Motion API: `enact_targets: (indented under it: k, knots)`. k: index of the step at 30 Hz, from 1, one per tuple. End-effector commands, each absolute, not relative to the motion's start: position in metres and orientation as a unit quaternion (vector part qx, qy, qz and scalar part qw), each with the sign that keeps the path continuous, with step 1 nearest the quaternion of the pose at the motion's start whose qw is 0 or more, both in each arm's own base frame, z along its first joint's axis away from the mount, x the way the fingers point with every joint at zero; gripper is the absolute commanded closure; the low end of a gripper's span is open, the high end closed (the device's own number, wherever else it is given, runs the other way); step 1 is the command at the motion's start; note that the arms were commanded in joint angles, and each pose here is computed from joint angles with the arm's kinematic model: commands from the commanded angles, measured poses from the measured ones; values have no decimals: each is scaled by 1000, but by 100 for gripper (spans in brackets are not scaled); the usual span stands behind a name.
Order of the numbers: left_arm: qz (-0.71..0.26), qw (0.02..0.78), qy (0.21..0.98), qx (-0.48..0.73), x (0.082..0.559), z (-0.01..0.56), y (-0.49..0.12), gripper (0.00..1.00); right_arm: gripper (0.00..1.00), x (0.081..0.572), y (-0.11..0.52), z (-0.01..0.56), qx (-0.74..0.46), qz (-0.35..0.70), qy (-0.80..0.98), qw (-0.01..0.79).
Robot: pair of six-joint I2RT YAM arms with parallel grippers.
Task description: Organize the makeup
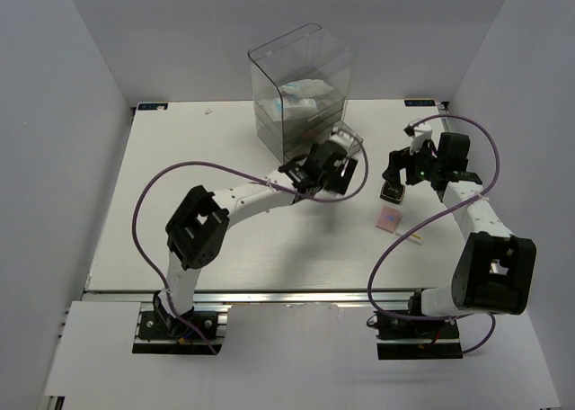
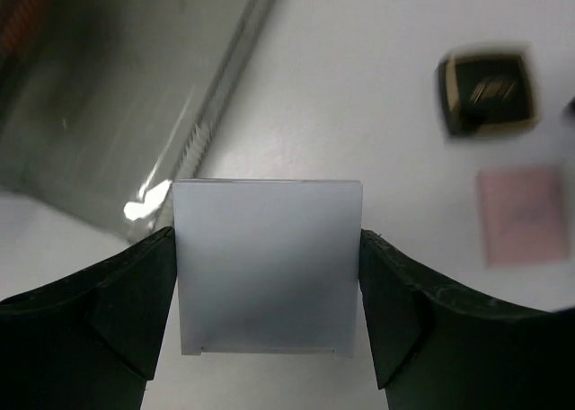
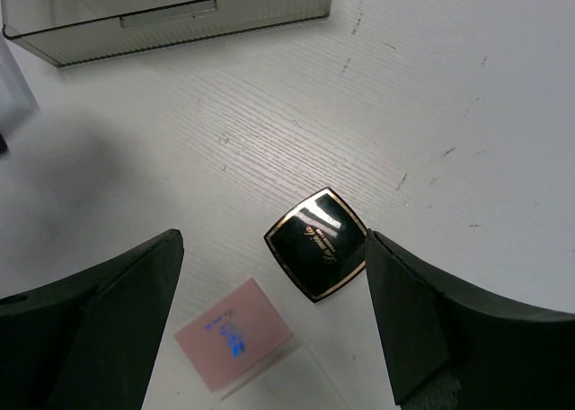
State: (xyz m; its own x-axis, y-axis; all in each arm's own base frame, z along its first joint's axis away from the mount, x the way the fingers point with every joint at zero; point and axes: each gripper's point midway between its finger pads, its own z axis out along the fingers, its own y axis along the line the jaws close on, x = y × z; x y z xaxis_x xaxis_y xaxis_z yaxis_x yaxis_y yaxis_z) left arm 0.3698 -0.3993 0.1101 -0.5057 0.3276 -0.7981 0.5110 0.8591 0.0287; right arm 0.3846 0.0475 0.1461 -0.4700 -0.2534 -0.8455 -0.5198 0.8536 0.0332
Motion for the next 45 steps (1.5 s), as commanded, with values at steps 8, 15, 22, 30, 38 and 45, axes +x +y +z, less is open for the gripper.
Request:
enact_targets:
  k: [8, 15, 22, 30, 38, 45]
  knots:
    - [-161, 562, 779, 229, 485, 212, -435, 89, 14, 395, 32, 171, -208, 123, 831, 500]
    - [-58, 627, 727, 275, 526, 212, -426, 90, 13, 388, 30, 167, -214, 123, 830, 500]
    - [21, 646, 713, 272, 538, 194, -412, 90, 13, 383, 31, 161, -211, 134, 833, 494]
    - [55, 636, 725, 260, 539, 165, -405, 50, 11, 372, 36, 146, -240, 145, 837, 470]
    - [49, 638, 728, 244, 537, 173, -405, 16, 11, 368, 32, 137, -229, 141, 850, 452]
    - [40, 640, 732, 229, 532, 180, -401, 4, 11, 371, 27, 127, -206, 141, 868, 428]
